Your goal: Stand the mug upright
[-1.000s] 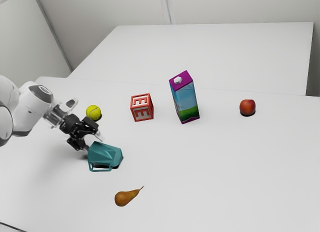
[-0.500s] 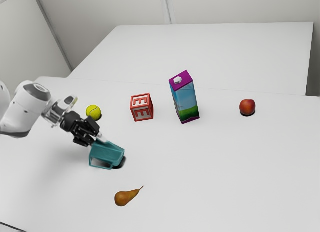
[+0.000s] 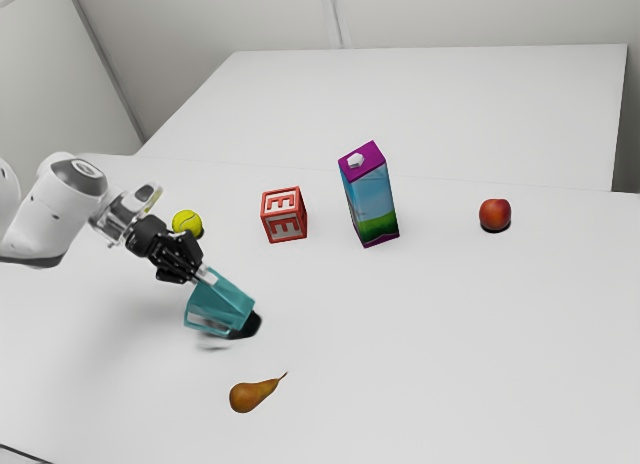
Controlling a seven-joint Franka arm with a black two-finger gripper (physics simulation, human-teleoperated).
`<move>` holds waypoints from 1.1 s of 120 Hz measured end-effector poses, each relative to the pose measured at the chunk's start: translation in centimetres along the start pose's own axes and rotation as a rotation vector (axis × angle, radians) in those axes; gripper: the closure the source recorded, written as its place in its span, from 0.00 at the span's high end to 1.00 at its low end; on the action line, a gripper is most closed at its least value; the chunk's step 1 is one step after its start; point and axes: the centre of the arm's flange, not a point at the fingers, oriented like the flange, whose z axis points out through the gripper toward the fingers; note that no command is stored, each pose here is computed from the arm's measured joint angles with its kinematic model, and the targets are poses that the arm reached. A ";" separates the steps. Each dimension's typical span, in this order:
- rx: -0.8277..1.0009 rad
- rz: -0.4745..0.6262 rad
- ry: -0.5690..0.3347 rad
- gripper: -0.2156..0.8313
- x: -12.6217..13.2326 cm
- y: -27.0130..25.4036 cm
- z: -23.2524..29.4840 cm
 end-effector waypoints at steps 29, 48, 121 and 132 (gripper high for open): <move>0.090 0.106 0.010 0.05 -0.5 4.1 -1.3; 0.369 0.261 -0.042 0.04 -1.0 7.6 -1.0; 1.018 0.599 -0.084 0.04 -0.8 15.9 8.8; 1.024 0.596 -0.062 0.04 -0.7 16.7 9.8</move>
